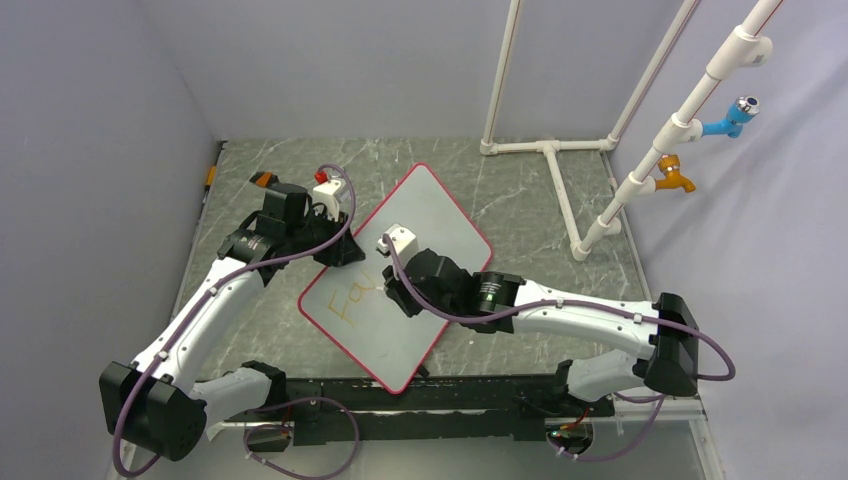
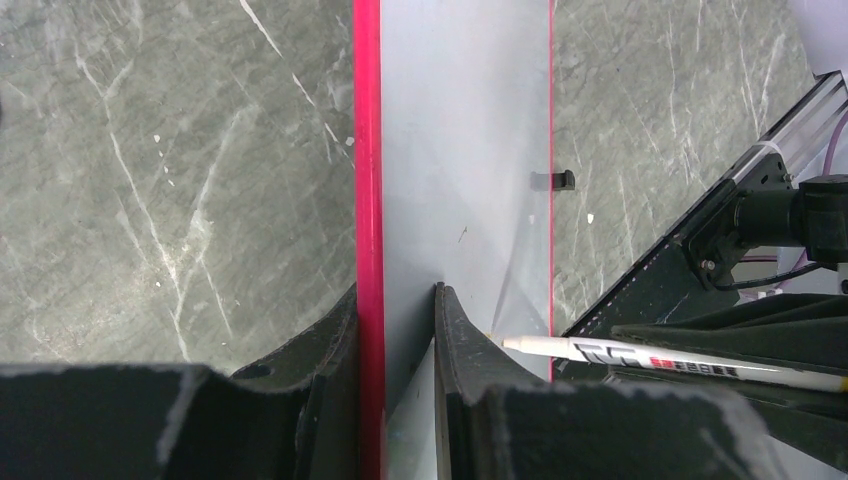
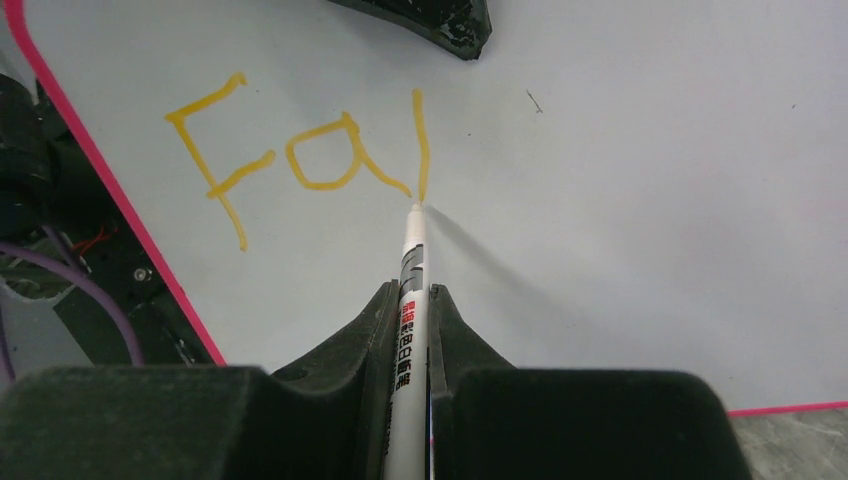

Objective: Write a sentence on the whiteboard

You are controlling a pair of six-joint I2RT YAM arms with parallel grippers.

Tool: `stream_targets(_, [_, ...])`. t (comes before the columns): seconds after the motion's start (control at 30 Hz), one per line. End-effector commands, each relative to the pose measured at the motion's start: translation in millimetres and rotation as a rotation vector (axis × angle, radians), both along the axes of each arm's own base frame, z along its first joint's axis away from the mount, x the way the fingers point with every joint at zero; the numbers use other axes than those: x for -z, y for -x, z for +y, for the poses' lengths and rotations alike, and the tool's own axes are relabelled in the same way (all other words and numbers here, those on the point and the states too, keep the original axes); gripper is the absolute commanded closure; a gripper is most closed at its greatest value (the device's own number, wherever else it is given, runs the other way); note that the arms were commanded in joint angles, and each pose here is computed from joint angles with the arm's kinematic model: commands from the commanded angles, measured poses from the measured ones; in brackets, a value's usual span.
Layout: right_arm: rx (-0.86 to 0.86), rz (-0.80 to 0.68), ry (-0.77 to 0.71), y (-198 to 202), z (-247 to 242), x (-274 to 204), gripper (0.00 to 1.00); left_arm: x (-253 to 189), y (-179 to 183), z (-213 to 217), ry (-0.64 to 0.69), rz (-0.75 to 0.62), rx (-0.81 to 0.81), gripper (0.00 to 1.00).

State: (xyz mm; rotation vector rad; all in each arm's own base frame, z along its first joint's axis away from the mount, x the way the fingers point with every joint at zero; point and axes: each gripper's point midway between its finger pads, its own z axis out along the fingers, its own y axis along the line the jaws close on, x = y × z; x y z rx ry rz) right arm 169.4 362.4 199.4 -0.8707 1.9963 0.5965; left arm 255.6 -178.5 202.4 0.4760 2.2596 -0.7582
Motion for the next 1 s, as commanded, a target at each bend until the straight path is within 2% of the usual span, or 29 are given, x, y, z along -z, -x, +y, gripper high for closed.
stream_targets(0.0, [-0.009,-0.027,-0.09,0.9,2.0,-34.6,1.0,1.1,-20.6,23.6,-0.137,-0.13,-0.054,1.0])
stream_targets(0.43, [-0.037,-0.108,-0.159,-15.9,41.1,-74.6,1.0,-0.1,-19.9,23.5,-0.134,-0.133,-0.053,1.0])
stream_targets(0.97, [-0.004,-0.108,-0.103,-33.0,49.7,-52.9,1.0,-1.8,-19.0,23.3,-0.131,-0.138,-0.051,1.0])
